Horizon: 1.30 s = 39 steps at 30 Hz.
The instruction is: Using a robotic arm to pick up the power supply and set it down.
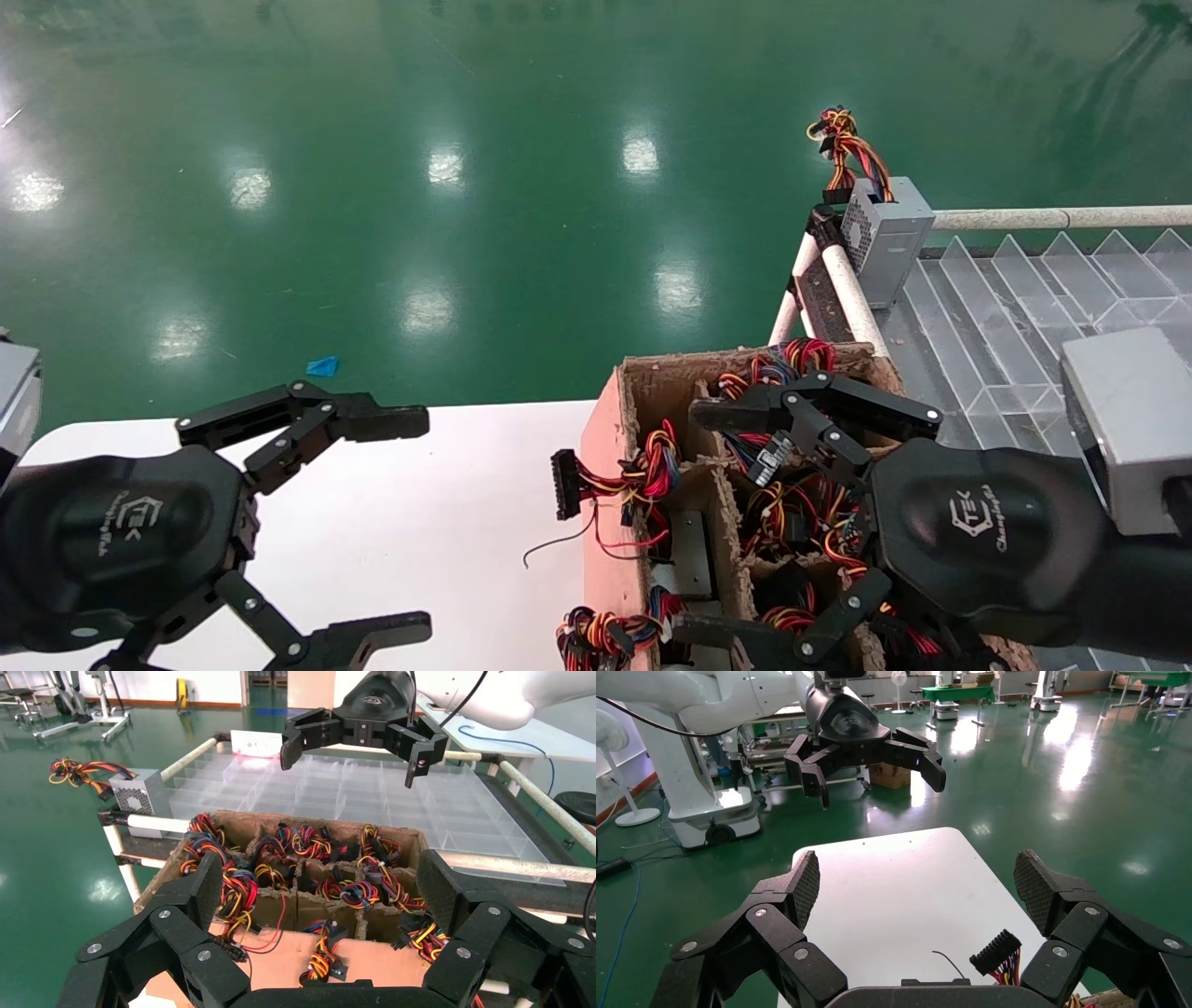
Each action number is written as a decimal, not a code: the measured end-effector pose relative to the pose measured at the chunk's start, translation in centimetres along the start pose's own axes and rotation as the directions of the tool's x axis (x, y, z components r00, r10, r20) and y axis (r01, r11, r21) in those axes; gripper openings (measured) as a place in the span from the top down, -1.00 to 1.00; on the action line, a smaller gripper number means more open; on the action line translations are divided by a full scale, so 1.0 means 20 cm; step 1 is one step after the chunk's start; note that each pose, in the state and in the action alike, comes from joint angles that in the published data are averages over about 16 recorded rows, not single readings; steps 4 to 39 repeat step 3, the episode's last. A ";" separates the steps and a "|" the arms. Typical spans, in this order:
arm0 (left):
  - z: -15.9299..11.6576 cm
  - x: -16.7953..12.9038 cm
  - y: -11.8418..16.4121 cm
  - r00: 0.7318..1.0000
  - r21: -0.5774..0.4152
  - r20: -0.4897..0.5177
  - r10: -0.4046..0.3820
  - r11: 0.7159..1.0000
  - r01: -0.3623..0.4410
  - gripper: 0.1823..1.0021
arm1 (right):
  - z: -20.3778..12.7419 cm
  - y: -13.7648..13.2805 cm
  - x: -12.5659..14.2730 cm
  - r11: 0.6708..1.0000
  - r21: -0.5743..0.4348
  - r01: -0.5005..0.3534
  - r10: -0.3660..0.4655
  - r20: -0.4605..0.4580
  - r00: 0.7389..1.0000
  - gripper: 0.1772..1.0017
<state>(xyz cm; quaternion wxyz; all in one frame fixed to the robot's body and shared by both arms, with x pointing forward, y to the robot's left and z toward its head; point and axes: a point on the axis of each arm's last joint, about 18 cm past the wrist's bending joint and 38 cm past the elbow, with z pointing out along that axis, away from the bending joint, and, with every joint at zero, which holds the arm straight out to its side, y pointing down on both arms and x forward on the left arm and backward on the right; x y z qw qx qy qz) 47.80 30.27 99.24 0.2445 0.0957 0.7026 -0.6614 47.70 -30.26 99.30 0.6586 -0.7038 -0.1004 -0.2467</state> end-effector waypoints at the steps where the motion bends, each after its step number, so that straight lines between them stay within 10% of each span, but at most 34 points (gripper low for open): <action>1: 0.00 0.00 0.00 1.000 0.000 0.000 0.000 1.000 0.000 -1.00 | 0.00 0.00 0.00 1.000 0.000 0.000 0.000 0.000 1.000 -1.00; 39: 0.00 0.00 0.00 1.000 0.000 0.000 0.000 1.000 0.000 -1.00 | 0.00 0.00 0.00 1.000 0.000 0.000 0.000 0.000 1.000 -1.00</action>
